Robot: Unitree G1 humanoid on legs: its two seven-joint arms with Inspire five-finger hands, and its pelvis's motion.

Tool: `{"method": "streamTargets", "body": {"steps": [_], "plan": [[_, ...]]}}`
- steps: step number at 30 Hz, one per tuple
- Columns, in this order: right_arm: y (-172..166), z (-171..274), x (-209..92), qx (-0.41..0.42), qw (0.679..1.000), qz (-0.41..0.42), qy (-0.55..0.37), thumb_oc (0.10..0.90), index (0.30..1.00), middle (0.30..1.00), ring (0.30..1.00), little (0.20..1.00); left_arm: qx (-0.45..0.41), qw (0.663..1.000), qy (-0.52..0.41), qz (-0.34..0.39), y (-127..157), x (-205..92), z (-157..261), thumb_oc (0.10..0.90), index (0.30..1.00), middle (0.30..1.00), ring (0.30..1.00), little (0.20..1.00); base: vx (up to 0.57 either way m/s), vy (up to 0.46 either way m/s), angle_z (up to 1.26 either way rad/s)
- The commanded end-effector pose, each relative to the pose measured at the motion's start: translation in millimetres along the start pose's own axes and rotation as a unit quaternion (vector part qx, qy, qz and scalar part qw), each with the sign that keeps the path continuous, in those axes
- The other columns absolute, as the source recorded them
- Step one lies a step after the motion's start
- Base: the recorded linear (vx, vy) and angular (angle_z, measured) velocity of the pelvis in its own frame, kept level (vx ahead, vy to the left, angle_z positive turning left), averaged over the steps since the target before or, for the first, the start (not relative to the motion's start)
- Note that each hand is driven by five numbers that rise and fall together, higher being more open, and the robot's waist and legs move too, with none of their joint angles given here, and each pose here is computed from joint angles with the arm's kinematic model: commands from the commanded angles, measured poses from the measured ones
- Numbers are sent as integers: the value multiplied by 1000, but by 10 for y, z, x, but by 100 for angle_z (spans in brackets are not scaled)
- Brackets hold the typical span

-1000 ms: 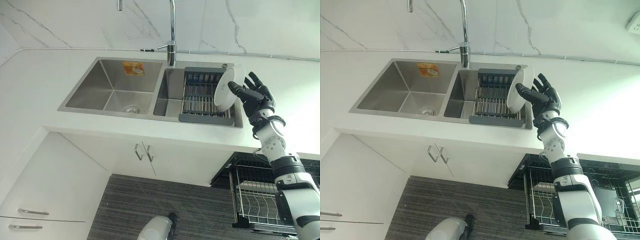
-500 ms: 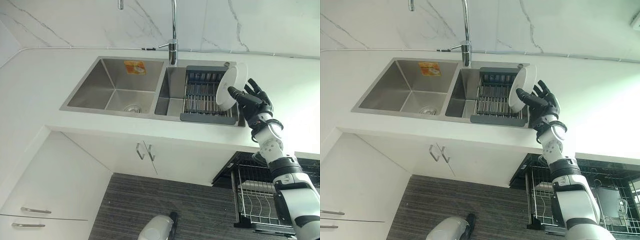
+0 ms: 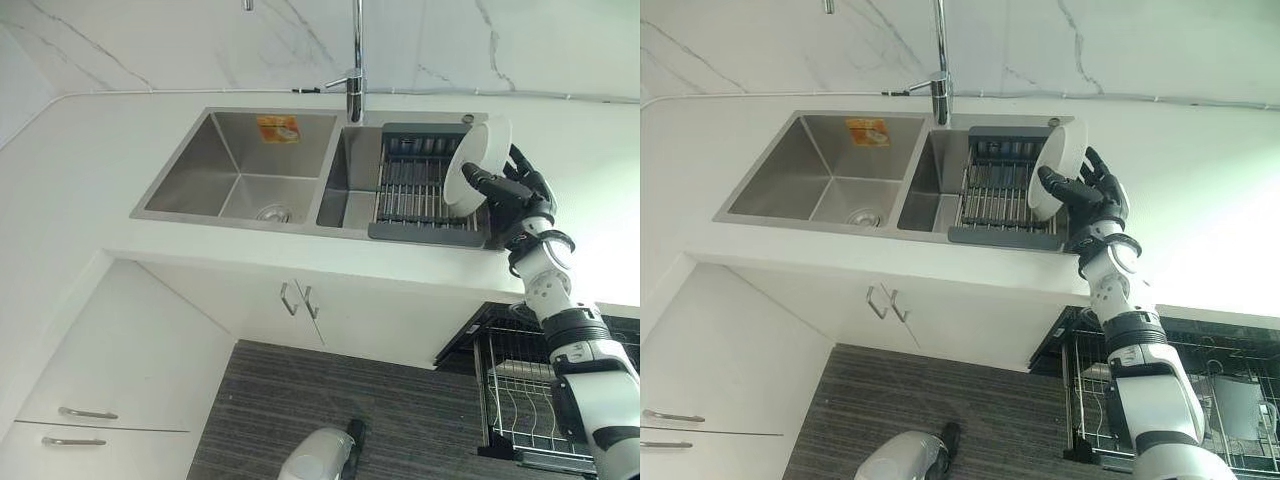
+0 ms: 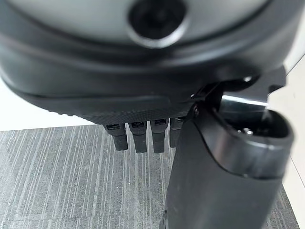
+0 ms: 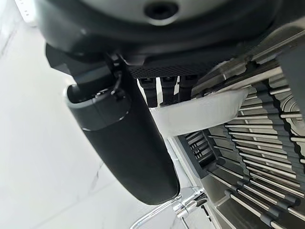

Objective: Place the dishes in the dishwasher.

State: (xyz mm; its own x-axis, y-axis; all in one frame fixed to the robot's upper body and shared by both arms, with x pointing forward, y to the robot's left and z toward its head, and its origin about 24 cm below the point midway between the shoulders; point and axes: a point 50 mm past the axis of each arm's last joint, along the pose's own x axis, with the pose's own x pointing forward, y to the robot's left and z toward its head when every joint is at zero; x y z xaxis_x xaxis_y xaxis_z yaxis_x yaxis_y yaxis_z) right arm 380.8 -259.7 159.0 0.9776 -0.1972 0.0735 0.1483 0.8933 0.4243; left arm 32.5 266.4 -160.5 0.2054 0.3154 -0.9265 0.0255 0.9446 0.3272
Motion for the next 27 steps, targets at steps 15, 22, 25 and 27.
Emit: {"method": "streamTargets", "body": {"steps": [15,22,25,27], "plan": [[344,465,117,-58,992,76,-80,400,300,300,300,300,42,998,20,39,343,-34,-167,800,900,900,900,900,0,0,0],[386,480,92,-50,991,74,-102,400,300,300,300,300,39,998,17,38,349,-30,-138,800,900,900,900,900,-31,-54,-1],[439,493,74,-36,989,87,-115,400,300,300,300,300,39,998,17,40,348,-30,-139,800,900,900,900,900,-40,-60,-7],[491,507,52,-20,987,100,-125,400,300,300,300,300,37,998,18,41,354,-29,-137,800,900,900,900,900,-50,-63,-6]]}}
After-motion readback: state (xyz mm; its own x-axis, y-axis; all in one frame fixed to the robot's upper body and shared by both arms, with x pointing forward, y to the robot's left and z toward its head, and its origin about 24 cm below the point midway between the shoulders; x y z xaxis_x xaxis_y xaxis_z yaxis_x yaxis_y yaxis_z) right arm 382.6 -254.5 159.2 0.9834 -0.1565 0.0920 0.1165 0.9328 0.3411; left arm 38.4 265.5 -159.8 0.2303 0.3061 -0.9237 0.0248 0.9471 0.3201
